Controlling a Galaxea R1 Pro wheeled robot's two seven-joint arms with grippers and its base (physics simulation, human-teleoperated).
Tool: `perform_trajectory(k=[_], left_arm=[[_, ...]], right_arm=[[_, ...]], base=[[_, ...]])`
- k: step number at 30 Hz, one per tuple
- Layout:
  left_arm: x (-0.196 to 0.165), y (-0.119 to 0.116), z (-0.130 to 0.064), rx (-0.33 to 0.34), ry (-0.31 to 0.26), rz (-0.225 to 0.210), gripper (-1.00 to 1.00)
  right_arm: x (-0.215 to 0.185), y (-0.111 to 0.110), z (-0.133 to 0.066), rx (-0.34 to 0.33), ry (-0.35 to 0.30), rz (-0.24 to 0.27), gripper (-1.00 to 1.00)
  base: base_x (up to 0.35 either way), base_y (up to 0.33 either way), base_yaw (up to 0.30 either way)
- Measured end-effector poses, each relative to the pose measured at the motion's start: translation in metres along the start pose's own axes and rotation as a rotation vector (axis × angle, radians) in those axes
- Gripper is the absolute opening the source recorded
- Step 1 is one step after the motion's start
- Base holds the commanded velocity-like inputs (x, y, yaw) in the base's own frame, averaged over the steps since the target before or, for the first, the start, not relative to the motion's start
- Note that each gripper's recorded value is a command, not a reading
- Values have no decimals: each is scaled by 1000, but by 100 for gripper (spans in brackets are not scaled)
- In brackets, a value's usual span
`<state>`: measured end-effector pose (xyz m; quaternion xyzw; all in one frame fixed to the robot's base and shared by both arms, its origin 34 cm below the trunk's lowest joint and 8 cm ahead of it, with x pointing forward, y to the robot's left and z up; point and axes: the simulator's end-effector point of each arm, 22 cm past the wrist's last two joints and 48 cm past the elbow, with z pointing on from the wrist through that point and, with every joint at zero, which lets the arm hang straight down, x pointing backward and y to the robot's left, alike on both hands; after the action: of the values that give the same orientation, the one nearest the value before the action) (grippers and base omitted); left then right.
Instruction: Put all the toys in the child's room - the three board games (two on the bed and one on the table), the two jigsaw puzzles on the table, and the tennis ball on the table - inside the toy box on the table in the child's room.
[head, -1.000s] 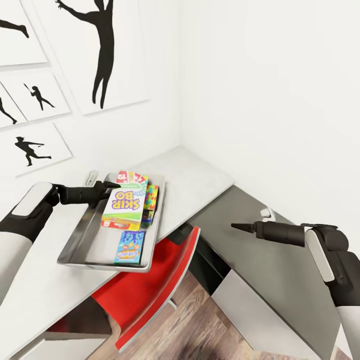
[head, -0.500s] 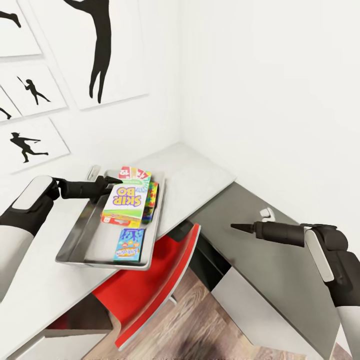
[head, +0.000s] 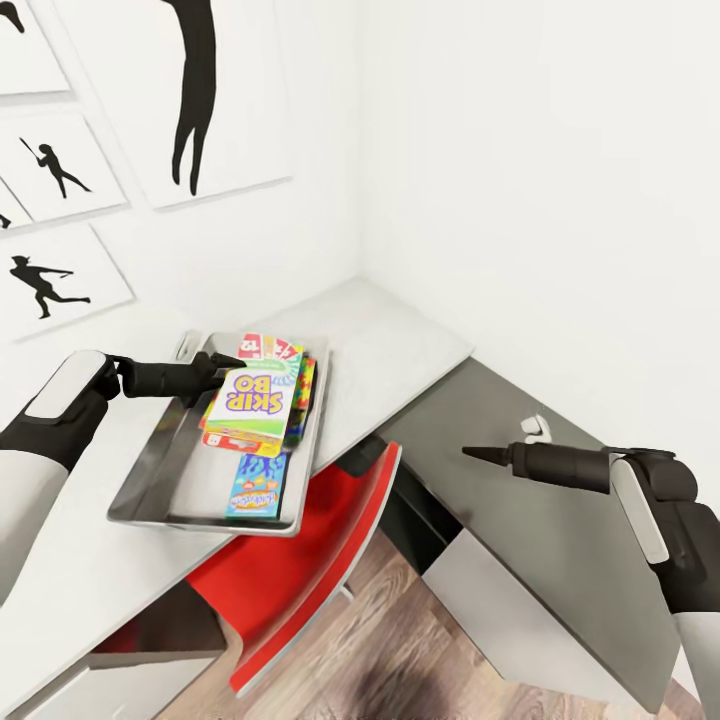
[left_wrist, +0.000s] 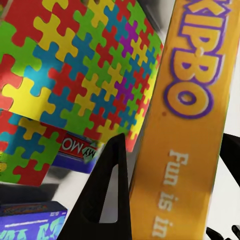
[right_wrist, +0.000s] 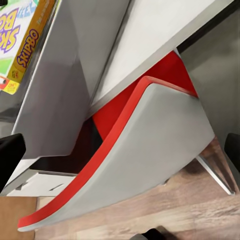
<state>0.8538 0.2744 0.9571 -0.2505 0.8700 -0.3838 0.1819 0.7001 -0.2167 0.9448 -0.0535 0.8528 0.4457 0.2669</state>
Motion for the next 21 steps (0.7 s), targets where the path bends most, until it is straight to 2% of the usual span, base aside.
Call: perform_trajectory(k=[21], left_arm=[[5, 23, 16, -23, 22, -29, -100]], right_arm=[[10, -14, 7, 5, 17, 28, 100]], base=[[0, 0, 0]])
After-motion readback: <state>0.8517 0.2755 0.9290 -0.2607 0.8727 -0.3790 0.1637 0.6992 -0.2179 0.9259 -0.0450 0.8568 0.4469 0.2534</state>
